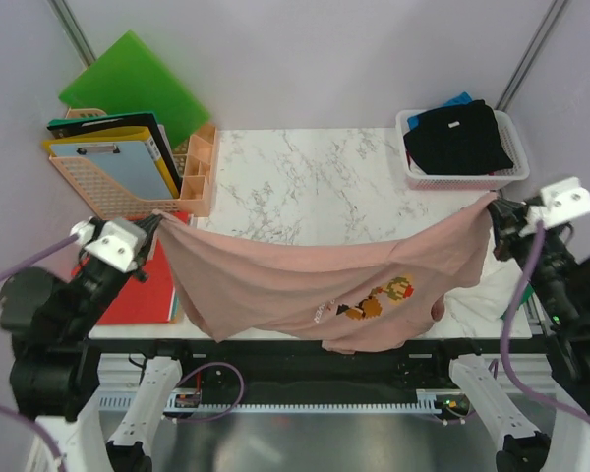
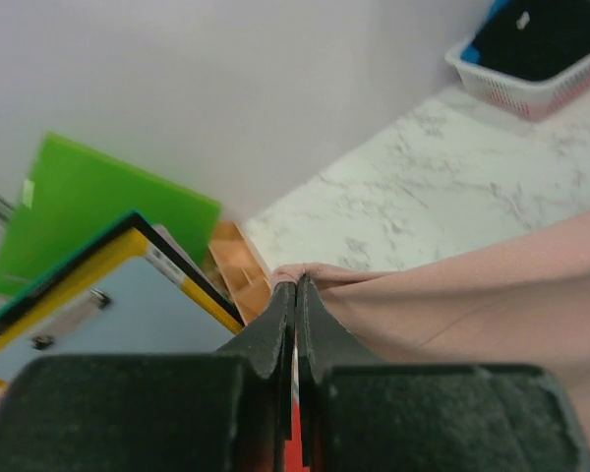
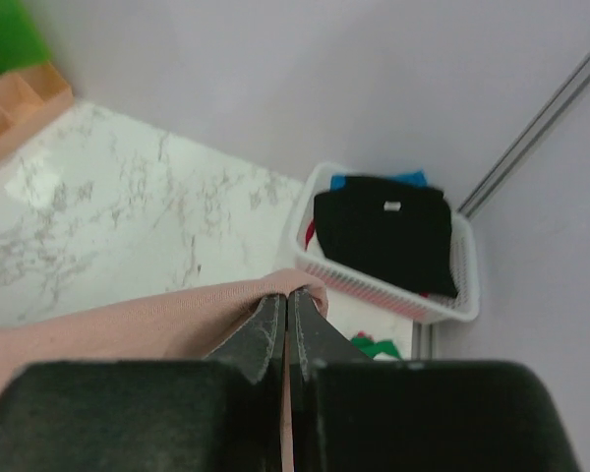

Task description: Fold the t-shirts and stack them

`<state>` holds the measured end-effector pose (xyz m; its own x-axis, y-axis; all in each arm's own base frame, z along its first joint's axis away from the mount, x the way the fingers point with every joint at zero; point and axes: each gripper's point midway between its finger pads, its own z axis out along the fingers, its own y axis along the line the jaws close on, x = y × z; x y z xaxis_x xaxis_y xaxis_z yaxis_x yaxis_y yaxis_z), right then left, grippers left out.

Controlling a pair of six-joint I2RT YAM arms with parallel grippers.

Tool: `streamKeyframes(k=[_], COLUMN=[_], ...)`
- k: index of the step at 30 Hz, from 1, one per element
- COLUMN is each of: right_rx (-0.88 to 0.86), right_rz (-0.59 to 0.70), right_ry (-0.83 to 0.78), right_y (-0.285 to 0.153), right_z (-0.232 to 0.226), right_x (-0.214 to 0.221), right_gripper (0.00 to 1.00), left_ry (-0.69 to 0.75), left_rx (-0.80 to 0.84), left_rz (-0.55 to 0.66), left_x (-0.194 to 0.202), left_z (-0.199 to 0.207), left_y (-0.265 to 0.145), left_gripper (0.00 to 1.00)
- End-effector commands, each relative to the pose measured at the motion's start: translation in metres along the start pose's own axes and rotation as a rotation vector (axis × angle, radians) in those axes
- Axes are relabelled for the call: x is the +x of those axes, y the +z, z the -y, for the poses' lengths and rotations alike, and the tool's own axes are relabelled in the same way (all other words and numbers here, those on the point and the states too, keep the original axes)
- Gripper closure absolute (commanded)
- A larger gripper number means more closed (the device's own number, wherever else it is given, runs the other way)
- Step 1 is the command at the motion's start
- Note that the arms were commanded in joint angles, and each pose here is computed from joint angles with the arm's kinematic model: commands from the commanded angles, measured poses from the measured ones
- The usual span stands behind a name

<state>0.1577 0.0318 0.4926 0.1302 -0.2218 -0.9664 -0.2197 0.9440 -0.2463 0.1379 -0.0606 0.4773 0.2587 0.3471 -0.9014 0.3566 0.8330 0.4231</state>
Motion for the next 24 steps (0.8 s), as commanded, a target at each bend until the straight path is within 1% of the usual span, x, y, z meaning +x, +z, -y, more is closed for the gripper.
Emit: streamKeyframes(k=[1,2,3,4,7,8,9,10,12,13,14,16,17,21,23,24], right_rx=[-0.002,-0.006,-0.018,-0.027,-0.040,-0.044,-0.055,-0.062,-0.085,-0.097,-0.110,-0.126,-0.144,-0.180,-0.192,-0.199], right_rz=[-0.093,-0.111,-0.153,-0.176,-0.263,-0.285,-0.320,-0.342,-0.394,-0.411,-0.445,-0.474,-0.518,-0.542,-0.557,-0.560], right_ry=[0.008,0.011,0.019,0.022,0.022,0.024,0.024,0.022,0.028,0.028,0.032,0.036,0.044,0.064,0.069,0.065], right_y=[0.033,0.038,0.048,0.053,0.069,0.073,0.079,0.083,0.093,0.096,0.103,0.112,0.116,0.132,0.137,0.139], right_z=[-0.003,-0.005,-0.009,-0.012,-0.018,-0.020,-0.024,-0.026,-0.033,-0.036,-0.039,-0.044,-0.049,-0.059,-0.060,-0.060], right_x=[0.046,0.057,0.080,0.091,0.134,0.144,0.164,0.175,0.203,0.213,0.227,0.248,0.265,0.287,0.289,0.289], right_gripper=[1.00,1.00,1.00,1.00,1.00,1.00,1.00,1.00,1.00,1.00,1.00,1.00,1.00,1.00,1.00,1.00], left_ry=[-0.094,-0.105,-0.117,-0.131,-0.174,-0.184,-0.192,-0.205,-0.227,-0.253,-0.262,-0.277,-0.283,-0.310,-0.340,-0.382], left_rx=[0.102,0.117,0.133,0.158,0.217,0.227,0.241,0.264,0.299,0.324,0.340,0.366,0.378,0.394,0.401,0.432], left_rz=[-0.120,-0.146,-0.177,-0.218,-0.300,-0.320,-0.341,-0.382,-0.427,-0.480,-0.501,-0.543,-0.566,-0.649,-0.688,-0.737], left_x=[0.066,0.081,0.096,0.119,0.162,0.172,0.181,0.200,0.221,0.242,0.251,0.272,0.284,0.326,0.339,0.356], left_z=[0.016,0.019,0.021,0.028,0.041,0.044,0.047,0.052,0.060,0.067,0.070,0.077,0.078,0.086,0.089,0.097], left_y=[0.045,0.052,0.061,0.069,0.085,0.089,0.091,0.098,0.103,0.106,0.109,0.112,0.118,0.128,0.134,0.136], left_gripper=[0.98,0.98,0.98,0.98,0.98,0.98,0.98,0.98,0.98,0.98,0.98,0.98,0.98,0.98,0.98,0.98])
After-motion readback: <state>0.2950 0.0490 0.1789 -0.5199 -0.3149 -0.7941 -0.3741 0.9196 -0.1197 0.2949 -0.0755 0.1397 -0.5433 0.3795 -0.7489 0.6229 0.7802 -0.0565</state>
